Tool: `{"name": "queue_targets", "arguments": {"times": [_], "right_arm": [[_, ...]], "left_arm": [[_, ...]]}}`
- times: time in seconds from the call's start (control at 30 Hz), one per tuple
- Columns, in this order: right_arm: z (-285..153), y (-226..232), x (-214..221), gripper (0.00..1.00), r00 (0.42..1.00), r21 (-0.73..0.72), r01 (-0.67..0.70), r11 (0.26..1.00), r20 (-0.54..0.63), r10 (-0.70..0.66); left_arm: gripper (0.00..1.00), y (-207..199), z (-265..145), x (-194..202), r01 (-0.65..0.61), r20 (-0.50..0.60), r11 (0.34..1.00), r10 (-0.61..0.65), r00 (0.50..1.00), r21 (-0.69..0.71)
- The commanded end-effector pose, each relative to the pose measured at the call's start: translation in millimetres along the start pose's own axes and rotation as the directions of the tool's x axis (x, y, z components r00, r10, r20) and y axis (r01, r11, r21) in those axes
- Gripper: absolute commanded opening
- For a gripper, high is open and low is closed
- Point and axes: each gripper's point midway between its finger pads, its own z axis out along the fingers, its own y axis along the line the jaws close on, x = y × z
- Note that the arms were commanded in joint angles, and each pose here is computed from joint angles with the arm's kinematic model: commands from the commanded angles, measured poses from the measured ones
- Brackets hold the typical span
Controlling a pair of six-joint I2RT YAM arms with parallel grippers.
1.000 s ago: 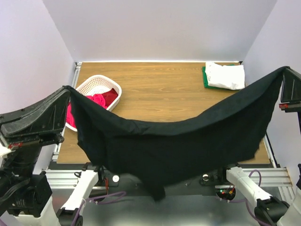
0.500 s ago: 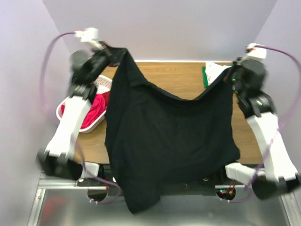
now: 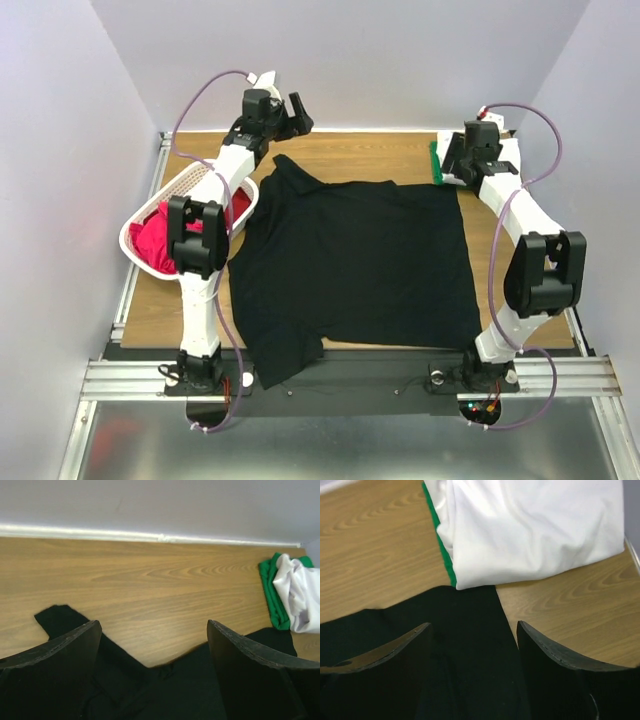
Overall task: Fold and stack the t-shirts
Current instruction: Flatten the tshirt out
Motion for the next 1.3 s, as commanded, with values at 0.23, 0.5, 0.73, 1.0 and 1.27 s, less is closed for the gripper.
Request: {"name": "queue_targets", "arguments": {"times": [0.23, 0.5, 0.73, 1.0, 1.27], "right_arm": [[-78, 23, -18, 0.82, 0.99, -0.267, -0.042, 0.963, 0.117, 0.076], [-87, 46, 50, 0.84, 0.996, -0.427, -0.092, 0.899, -0.046, 0.08], [-65, 42, 100, 0.85, 0.986, -0.39, -0.109, 0.915, -0.159, 0.05], [-31, 42, 133, 0.85, 0.966, -0.332, -0.113, 0.937, -0.258, 0.025], [2, 35, 155, 0.85, 0.949, -0.247, -0.096, 0.964, -0.315, 0.013]], "left_arm": [[0.99, -87, -146, -75, -0.146, 0.337, 0.987, 0.117, 0.934, 0.063], [0.99, -37, -145, 59, -0.095, 0.108, 0.995, 0.095, 0.99, -0.007], [0.99, -16, -130, 123, -0.082, -0.029, 0.997, 0.082, 0.996, 0.016], [0.99, -9, -107, 151, -0.057, -0.098, 0.998, 0.059, 0.993, 0.03], [0.99, -2, -86, 174, -0.033, -0.159, 0.999, 0.038, 0.987, 0.036]]}}
